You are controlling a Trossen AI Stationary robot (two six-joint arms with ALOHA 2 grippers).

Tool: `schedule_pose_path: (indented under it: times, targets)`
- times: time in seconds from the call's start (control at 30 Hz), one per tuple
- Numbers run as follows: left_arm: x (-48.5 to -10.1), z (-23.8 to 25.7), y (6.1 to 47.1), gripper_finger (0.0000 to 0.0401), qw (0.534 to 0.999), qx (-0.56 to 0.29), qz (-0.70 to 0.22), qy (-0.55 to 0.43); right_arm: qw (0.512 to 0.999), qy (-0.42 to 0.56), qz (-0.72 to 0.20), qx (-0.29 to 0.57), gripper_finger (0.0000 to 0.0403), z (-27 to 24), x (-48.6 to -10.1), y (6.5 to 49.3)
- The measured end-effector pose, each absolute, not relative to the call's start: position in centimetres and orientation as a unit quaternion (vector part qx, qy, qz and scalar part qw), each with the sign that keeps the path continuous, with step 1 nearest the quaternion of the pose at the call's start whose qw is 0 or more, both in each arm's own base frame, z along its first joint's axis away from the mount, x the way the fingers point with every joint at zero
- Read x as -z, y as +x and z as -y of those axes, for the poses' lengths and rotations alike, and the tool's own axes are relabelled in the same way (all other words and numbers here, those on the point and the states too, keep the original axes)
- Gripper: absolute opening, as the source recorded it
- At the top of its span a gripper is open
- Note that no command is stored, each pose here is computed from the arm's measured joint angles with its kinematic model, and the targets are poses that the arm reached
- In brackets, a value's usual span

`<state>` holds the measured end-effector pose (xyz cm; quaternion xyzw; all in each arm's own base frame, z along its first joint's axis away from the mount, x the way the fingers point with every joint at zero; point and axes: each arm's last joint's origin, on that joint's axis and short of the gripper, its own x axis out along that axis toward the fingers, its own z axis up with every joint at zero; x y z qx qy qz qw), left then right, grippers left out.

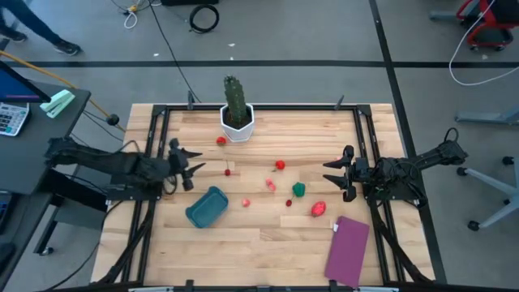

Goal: Pick and placing Produce into tupperware
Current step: Put the left red strawberry into the blue bin

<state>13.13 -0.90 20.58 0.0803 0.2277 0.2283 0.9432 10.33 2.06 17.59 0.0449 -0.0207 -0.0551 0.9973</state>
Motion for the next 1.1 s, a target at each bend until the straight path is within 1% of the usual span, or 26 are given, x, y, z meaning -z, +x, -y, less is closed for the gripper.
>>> schedule_pose_path:
  times: [0.2,0.33,0.4,0.47,0.53,0.63,0.73,0.93,1.1]
  targets:
    - [-18.5,0.1,15.5,0.0172,0.916,-0.260,-0.292,0.095,0.997,0.045,0.021,0.056,0.0196,-2.1,-17.6,10.3]
    - [-17.9,-0.6,16.8,0.0172,0.922,-0.234,-0.301,0.069,0.997,0.045,0.021,0.055,0.0196,-2.1,-17.6,10.3]
    - [-17.7,-1.0,17.3,0.0172,0.926,-0.219,-0.301,0.063,0.996,0.074,0.022,0.051,0.0196,-2.1,-17.6,10.3]
    - [-17.6,-1.6,17.8,0.0172,0.926,-0.223,-0.296,0.064,0.990,0.133,0.025,0.043,0.0196,-2.1,-17.6,10.3]
    - [-17.6,-2.3,18.1,0.0172,0.923,-0.235,-0.300,0.063,0.986,0.147,0.047,0.061,0.0196,-2.0,-18.0,10.3]
    - [-17.5,-3.5,18.5,0.0172,0.918,-0.239,-0.310,0.054,0.983,0.139,0.089,0.078,0.0196,-1.7,-18.8,10.2]
    - [-17.0,-4.5,18.5,0.0172,0.910,-0.246,-0.330,0.048,0.982,0.139,0.100,0.080,0.0196,-1.7,-19.1,10.2]
    - [-15.9,-6.4,18.5,0.0172,0.887,-0.273,-0.367,0.056,0.982,0.139,0.101,0.078,0.0196,-1.7,-19.1,10.2]
    - [-15.1,-7.5,18.9,0.0172,0.889,-0.248,-0.380,0.064,0.983,0.135,0.101,0.078,0.0196,-1.7,-19.1,10.2]
